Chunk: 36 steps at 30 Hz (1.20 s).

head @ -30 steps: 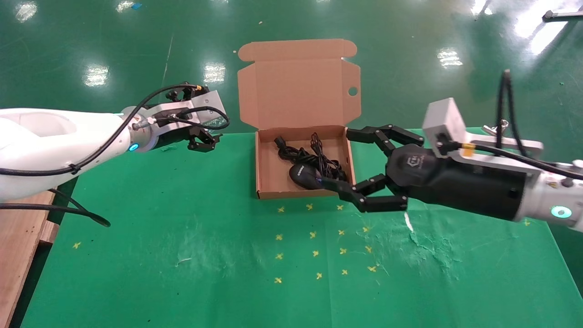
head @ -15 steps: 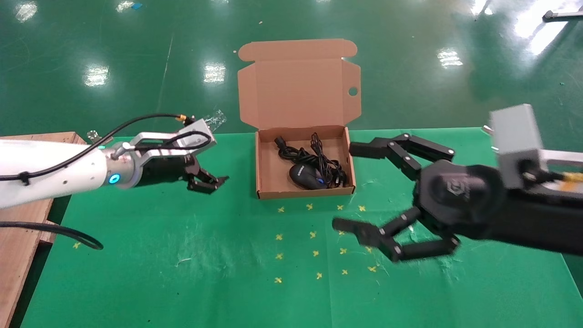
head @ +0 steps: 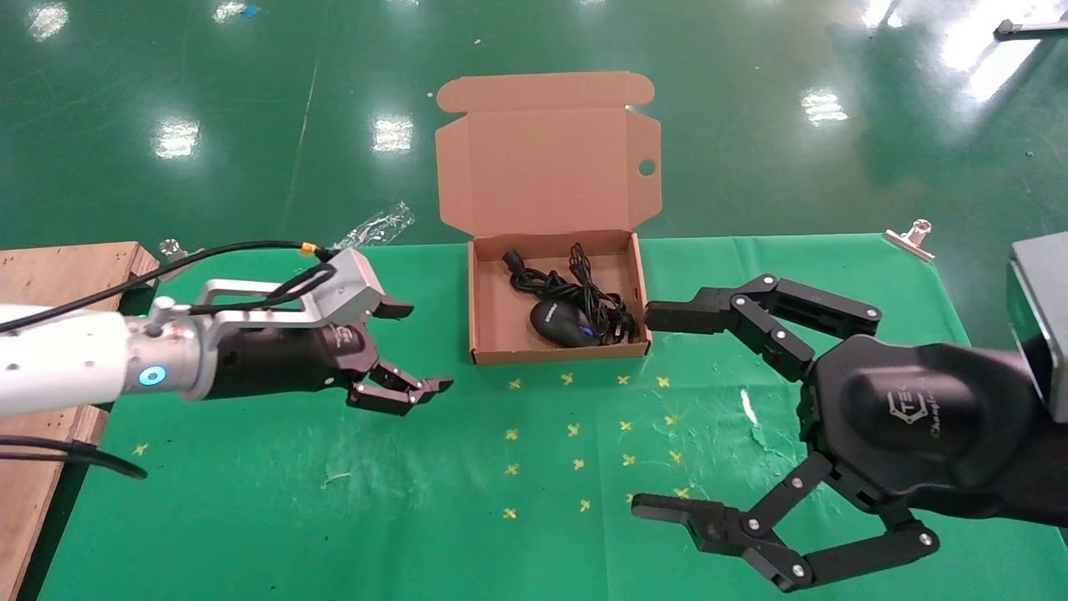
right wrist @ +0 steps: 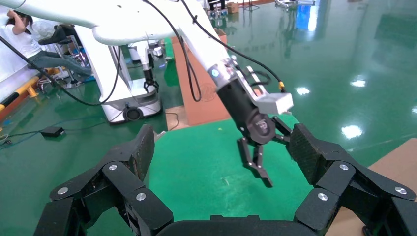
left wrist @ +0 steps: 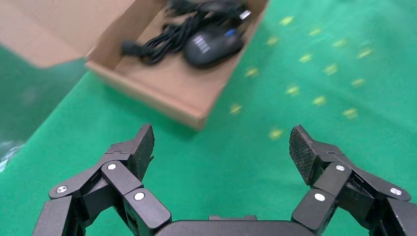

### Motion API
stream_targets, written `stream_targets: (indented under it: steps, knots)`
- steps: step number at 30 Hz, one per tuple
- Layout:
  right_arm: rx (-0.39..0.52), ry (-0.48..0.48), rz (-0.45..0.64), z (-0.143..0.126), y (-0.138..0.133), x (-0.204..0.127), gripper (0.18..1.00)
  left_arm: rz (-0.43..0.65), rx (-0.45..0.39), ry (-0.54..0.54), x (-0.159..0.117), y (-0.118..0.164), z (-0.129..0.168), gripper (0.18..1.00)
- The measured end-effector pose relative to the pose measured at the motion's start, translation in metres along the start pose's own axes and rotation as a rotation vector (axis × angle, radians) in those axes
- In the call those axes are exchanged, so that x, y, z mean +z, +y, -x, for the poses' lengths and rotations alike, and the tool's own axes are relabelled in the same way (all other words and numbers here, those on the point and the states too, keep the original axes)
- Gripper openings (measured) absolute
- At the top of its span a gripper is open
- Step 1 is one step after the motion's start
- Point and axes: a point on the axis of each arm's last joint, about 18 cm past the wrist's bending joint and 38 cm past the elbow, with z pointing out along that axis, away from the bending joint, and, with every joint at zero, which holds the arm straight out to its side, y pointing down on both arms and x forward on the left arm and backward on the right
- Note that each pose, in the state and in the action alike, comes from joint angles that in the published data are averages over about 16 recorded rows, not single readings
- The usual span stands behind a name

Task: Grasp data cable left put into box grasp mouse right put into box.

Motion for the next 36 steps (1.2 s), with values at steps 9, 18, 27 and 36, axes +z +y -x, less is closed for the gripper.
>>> stream_targets:
  steps: [9, 18, 27, 36]
  knots:
    - [0.0, 0.0, 0.0, 0.0, 0.0, 0.0, 1.001, -0.159, -0.034, 0.134, -0.033, -0.011, -0.025, 1.001]
    - [0.0, 0.0, 0.0, 0.0, 0.0, 0.0, 1.001, -0.343, -0.012, 0.248, -0.076, -0.027, -0.048, 1.001]
    - [0.0, 0.0, 0.0, 0.0, 0.0, 0.0, 1.001, -0.529, 0.056, 0.333, -0.125, -0.043, -0.068, 1.001]
    - [0.0, -0.001, 0.0, 0.0, 0.0, 0.0, 1.001, -0.625, 0.104, 0.37, -0.152, -0.05, -0.079, 1.001]
